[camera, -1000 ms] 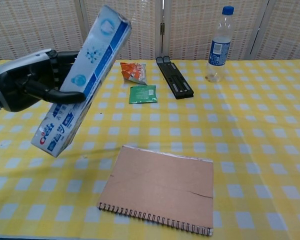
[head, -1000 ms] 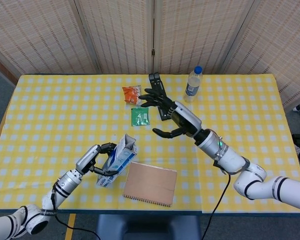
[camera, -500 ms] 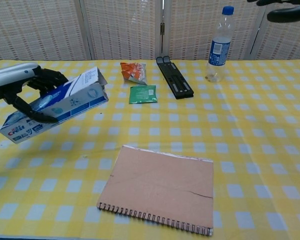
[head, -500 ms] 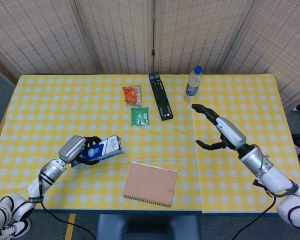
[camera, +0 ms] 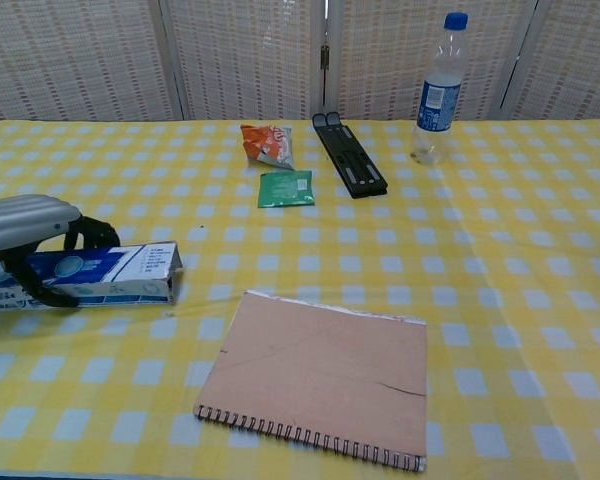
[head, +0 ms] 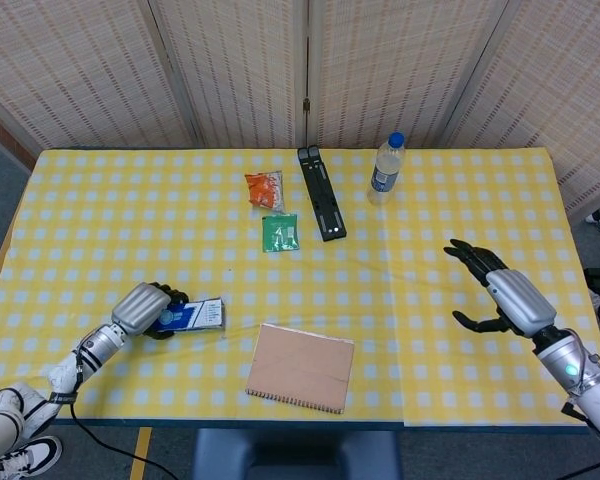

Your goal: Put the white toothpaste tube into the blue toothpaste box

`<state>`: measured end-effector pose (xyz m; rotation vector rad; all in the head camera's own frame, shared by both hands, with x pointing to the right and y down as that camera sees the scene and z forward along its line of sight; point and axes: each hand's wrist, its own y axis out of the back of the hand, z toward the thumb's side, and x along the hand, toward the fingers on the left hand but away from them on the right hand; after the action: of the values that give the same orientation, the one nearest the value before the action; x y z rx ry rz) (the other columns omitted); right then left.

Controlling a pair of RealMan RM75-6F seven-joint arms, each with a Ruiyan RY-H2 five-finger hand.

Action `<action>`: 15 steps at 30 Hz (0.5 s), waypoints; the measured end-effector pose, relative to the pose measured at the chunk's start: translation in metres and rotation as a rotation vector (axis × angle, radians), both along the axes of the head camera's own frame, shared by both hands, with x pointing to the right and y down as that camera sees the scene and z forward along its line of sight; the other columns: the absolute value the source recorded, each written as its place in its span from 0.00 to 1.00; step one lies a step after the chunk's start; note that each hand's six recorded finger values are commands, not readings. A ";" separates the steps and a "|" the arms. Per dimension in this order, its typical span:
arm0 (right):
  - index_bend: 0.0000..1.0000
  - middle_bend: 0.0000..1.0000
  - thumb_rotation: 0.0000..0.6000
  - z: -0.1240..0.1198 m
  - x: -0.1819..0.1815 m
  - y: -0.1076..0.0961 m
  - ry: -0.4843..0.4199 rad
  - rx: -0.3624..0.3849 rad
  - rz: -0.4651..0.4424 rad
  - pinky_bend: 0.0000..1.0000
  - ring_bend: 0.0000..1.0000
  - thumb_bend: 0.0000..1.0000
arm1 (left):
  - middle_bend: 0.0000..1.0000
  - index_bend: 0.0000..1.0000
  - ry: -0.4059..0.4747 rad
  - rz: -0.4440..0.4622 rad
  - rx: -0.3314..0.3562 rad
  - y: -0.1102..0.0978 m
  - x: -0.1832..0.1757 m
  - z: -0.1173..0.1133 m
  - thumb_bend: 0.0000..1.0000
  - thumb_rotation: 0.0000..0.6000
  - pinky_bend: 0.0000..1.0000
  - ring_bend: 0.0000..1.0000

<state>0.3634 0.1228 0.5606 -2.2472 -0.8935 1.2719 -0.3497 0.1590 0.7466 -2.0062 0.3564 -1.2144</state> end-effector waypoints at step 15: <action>0.00 0.00 1.00 -0.011 0.024 0.033 0.197 0.208 -0.002 0.00 0.00 0.37 | 0.00 0.01 0.141 -0.177 0.059 -0.002 -0.014 -0.081 0.21 1.00 0.00 0.00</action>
<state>0.3873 0.1557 0.5493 -1.9259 -0.9041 1.3082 -0.3636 0.1574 0.6659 -2.0485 0.6440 -1.1561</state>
